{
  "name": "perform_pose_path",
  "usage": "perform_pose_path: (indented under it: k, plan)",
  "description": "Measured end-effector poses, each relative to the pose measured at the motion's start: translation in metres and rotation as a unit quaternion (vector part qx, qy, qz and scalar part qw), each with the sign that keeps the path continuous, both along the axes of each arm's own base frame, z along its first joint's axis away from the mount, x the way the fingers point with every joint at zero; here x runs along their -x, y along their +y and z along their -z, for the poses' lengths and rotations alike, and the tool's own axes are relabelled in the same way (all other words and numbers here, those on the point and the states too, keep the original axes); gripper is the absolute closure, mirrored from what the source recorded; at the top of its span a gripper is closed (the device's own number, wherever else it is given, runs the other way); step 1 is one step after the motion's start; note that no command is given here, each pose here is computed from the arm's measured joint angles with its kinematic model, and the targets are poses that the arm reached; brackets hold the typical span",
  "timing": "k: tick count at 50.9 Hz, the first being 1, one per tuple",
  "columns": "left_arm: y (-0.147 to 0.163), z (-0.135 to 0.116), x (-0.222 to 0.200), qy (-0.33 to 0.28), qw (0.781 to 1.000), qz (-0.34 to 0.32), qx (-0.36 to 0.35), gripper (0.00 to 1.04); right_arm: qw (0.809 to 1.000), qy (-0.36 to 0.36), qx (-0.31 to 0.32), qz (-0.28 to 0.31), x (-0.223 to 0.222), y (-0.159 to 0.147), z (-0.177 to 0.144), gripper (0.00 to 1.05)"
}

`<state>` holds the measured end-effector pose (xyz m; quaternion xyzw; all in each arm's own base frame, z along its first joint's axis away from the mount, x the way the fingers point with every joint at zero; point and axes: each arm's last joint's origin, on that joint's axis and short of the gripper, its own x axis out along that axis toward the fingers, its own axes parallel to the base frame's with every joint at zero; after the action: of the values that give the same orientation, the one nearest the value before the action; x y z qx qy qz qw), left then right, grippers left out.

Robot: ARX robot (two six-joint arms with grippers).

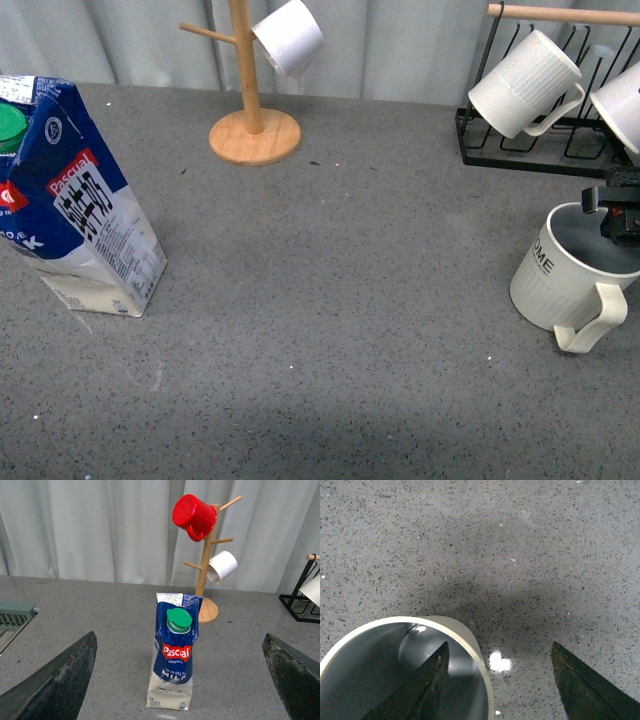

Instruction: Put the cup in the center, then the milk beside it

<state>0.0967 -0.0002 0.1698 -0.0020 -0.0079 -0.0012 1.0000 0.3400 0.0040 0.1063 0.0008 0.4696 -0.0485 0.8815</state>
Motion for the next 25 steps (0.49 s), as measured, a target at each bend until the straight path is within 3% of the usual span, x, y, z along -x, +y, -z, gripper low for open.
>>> perform_pose_path:
  k: [13, 25]
  plan:
    - [0.0, 0.0, 0.0, 0.0, 1.0, 0.0, 0.0, 0.07, 1.0, 0.019, -0.015, 0.014, -0.001, 0.003, -0.002, 1.04]
    - [0.0, 0.0, 0.0, 0.0, 1.0, 0.0, 0.0, 0.07, 0.999, 0.021, -0.031, -0.007, 0.001, 0.011, -0.017, 1.03]
